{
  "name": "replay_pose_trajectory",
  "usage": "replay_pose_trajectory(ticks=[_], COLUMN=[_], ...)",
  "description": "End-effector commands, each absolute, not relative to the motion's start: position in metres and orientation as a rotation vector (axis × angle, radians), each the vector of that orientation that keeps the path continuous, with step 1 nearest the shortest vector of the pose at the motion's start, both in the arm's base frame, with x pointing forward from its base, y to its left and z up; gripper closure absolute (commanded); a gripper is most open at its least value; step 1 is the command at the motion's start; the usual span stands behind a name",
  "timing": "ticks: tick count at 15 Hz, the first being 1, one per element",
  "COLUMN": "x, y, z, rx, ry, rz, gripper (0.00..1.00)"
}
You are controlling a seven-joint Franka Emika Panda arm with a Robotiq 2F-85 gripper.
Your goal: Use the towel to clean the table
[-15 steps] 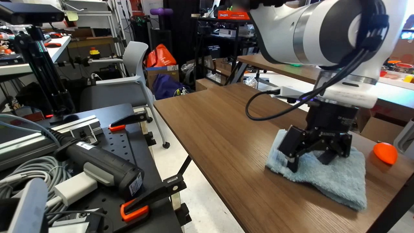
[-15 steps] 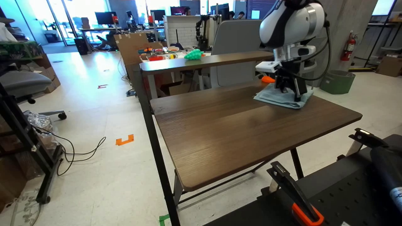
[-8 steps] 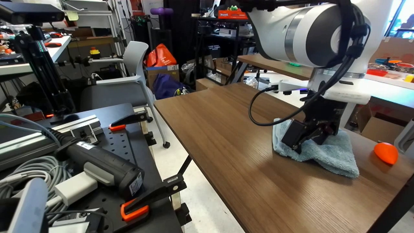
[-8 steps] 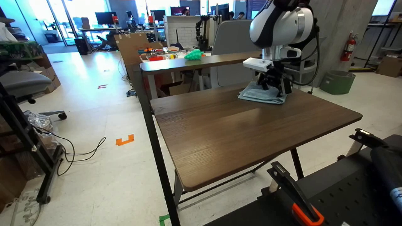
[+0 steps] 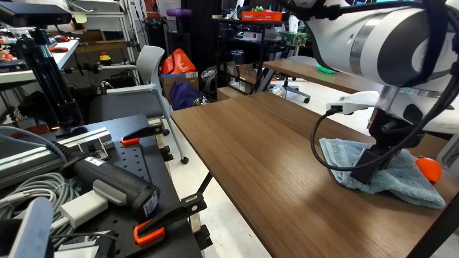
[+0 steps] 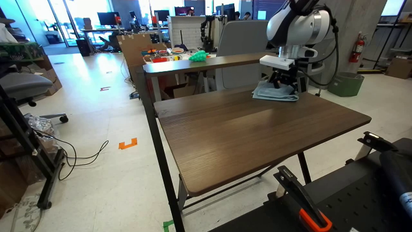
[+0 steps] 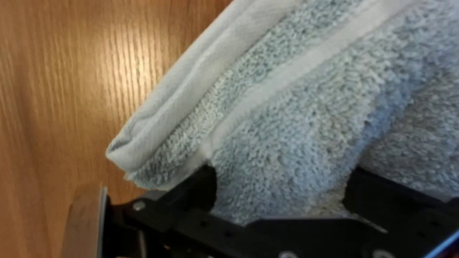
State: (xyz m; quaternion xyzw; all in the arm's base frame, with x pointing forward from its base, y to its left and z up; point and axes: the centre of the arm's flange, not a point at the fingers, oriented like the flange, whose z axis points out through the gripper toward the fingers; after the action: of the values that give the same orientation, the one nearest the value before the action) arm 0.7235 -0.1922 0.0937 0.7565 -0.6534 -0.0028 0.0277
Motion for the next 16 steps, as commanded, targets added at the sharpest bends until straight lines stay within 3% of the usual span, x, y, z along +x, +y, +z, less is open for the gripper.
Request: replay_pose_trajectory(ticks=[1,8,16], x=[0.688,0.65,0.557], y=[-0.129,-0.009,0.163], z=[0.082,0.081,0.083], rx=[2.554,2.884,2.862], ry=[-1.813,-1.321,-1.001], rz=[-0.076,-0.2,-0.442], gripper=[0.0,0.0,0.0])
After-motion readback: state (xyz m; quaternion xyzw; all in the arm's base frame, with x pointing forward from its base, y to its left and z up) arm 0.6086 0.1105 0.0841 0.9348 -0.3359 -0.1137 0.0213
